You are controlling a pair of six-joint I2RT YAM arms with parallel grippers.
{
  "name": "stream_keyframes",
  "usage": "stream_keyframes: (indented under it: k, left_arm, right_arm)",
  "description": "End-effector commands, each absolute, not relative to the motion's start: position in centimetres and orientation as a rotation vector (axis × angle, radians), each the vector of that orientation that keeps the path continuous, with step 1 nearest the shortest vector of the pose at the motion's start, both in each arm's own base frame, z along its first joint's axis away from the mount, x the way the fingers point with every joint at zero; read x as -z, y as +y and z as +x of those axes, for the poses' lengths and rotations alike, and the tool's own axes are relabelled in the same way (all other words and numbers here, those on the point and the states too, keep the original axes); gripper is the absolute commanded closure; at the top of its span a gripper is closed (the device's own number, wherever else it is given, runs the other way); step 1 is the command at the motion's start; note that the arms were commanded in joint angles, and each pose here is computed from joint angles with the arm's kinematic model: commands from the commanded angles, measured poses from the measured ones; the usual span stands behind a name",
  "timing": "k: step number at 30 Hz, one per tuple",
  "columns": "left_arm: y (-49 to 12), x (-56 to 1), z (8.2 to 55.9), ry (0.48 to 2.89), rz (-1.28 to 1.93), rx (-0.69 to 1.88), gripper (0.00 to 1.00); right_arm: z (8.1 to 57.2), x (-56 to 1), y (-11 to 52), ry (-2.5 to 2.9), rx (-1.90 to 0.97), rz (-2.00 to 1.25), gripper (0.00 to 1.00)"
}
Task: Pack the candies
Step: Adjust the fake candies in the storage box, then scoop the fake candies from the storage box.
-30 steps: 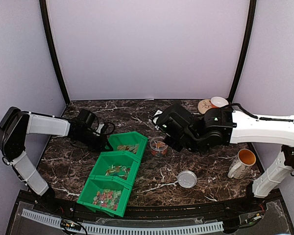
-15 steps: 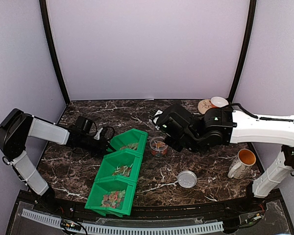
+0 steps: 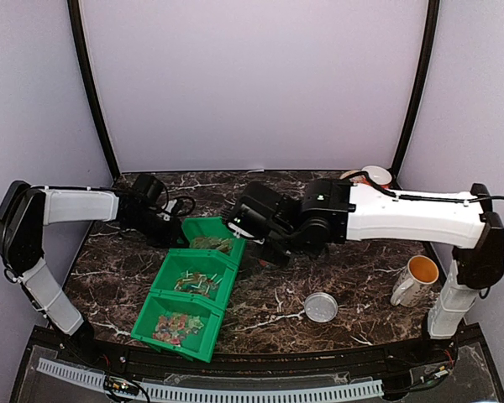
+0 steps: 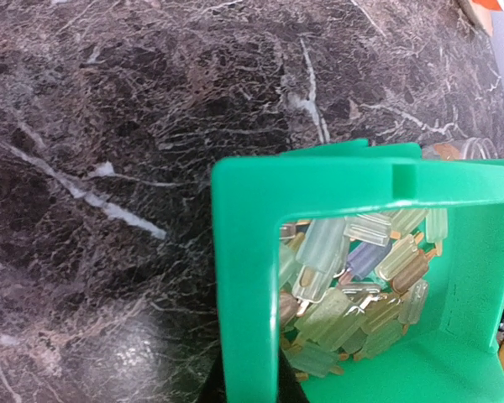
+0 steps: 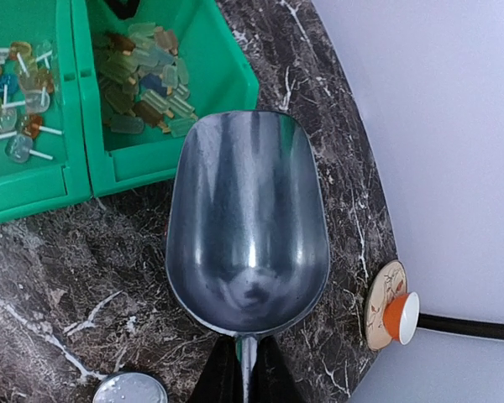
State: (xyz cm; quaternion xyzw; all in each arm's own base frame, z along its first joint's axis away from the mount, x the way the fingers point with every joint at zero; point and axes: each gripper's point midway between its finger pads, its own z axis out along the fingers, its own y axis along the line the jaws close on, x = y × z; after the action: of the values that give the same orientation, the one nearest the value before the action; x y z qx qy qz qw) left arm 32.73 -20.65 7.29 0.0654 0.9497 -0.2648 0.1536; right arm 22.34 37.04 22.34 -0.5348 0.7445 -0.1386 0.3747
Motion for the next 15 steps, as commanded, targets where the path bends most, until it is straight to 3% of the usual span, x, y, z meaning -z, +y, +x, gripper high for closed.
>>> stream_keyframes:
  k: [1, 15]
  left_arm:
    - [-20.5, -9.5, 32.3, 2.748, 0.268, 0.686, 1.00]
    - [-20.9, -9.1, 32.8, 2.770, 0.483, 0.376, 1.00]
  right_arm:
    - [21.9, -21.5, 38.1, 1.900, 0.415, -1.508, 1.00]
    - [23.4, -17.1, 41.9, 1.866, 0.539, -1.690, 1.00]
